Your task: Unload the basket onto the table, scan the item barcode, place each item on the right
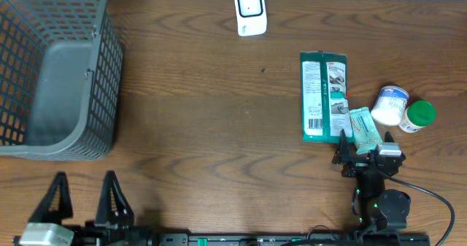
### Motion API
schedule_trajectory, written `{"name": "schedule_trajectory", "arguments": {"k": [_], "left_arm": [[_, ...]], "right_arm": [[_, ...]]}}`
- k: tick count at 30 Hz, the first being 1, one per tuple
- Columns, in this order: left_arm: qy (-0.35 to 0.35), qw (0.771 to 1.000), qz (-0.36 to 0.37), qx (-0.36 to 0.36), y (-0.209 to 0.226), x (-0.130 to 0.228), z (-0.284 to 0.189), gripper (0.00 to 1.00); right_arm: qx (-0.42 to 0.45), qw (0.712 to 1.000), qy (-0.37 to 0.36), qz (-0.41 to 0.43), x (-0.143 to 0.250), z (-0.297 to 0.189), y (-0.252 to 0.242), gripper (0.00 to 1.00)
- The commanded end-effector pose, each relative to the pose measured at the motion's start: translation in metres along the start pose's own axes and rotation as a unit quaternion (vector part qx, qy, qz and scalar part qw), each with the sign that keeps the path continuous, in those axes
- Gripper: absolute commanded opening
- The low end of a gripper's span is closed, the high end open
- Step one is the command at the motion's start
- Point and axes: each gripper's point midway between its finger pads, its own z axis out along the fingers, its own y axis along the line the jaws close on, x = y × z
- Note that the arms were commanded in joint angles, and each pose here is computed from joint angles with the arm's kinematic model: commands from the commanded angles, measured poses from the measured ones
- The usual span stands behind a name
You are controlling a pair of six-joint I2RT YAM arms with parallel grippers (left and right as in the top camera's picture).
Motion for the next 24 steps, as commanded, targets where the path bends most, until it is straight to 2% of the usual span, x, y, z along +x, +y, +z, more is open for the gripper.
{"name": "schedule_trajectory", "arguments": {"k": [1,6,12,17,24], "left_arm": [[-0.061,0.998,0.0,0.009,0.0,-0.007,0.019,0.85],[-0.152,0.988,-0.002,0.035,-0.001,-0.007,0.039,0.84],[-0.175,0.984,-0.002,0.041,0.009,0.034,0.056,0.85],[-0.167,0.985,-0.002,0.039,0.018,0.072,0.064,0.85],[-0.092,0.996,-0.001,0.02,0.033,0.13,0.076,0.85]], "right_arm": [[0.0,1.0,-0.001,-0.004,0.0,0.0,0.001,0.99],[0.0,1.0,-0.001,-0.004,0.0,0.0,0.001,0.99],[0.0,1.0,-0.001,-0.004,0.0,0.0,0.001,0.99],[0.0,1.0,-0.001,-0.004,0.0,0.0,0.001,0.99],[0.0,1.0,-0.001,-0.004,0.0,0.0,0.001,0.99]]}}
